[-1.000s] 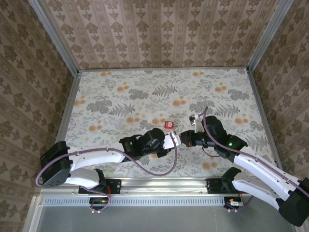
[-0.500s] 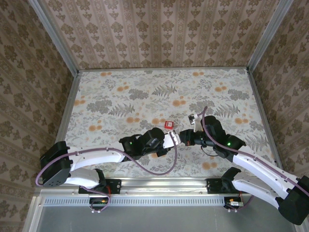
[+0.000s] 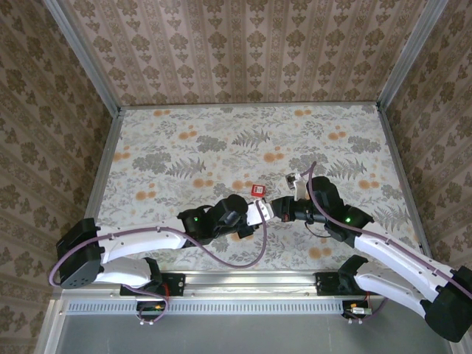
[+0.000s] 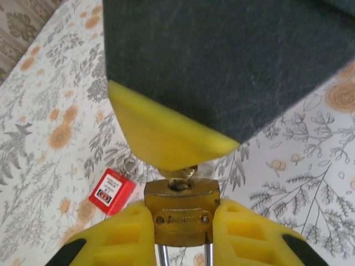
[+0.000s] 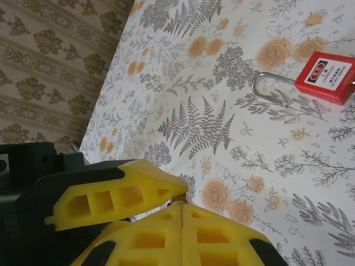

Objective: Unlock with the key

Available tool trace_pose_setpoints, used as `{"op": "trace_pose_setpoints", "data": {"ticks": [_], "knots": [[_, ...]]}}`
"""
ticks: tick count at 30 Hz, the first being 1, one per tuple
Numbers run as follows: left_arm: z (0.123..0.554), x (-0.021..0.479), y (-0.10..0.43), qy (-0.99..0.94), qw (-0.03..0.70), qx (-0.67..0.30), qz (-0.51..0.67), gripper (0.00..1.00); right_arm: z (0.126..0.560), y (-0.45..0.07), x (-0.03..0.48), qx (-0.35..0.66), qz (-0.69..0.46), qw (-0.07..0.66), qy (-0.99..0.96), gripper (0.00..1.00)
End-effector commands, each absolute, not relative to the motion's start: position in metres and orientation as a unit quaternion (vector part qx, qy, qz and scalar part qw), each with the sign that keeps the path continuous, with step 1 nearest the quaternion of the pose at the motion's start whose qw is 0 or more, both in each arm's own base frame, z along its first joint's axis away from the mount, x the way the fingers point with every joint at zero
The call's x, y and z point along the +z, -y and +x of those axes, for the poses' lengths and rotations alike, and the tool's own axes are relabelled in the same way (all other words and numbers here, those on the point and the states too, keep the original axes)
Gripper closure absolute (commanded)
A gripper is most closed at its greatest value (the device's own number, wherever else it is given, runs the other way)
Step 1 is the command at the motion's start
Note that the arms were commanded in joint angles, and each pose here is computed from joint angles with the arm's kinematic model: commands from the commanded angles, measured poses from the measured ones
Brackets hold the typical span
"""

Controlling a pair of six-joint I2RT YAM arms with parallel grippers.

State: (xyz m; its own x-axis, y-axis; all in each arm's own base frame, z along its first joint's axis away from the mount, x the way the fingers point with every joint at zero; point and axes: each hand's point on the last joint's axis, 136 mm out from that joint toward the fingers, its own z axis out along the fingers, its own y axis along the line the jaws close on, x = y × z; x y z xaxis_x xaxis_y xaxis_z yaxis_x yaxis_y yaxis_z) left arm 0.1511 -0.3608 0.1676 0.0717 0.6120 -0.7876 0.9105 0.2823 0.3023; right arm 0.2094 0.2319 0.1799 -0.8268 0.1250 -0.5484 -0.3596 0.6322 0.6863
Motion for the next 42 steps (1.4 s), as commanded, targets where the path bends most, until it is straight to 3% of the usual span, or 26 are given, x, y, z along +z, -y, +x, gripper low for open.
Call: {"op": "trace_pose_setpoints", "data": {"ticks": [1,11,22,27,42], "knots": [[0.137,0.271,0.399,-0.566,0.565,-0.272,0.535,1.0,0.193,-0.237,0.155,0.425,-0.076,0.234,-0.871,0.97],[0.141,0.262,0.403,-0.573,0.554,-0.259,0.545,1.0,0.193,-0.233,0.168,0.414,-0.082,0.246,-0.872,0.96],[0.145,0.182,0.385,-0.636,0.468,-0.196,0.581,1.0,0.21,-0.203,0.212,0.405,-0.06,0.295,-0.863,0.78],[0.146,0.168,0.381,-0.647,0.451,-0.182,0.588,1.0,0.216,-0.197,0.22,0.402,-0.053,0.304,-0.862,0.75],[0.157,0.168,0.375,-0.646,0.45,-0.136,0.602,1.0,0.204,-0.215,0.175,0.436,-0.043,0.228,-0.869,0.73]]}}
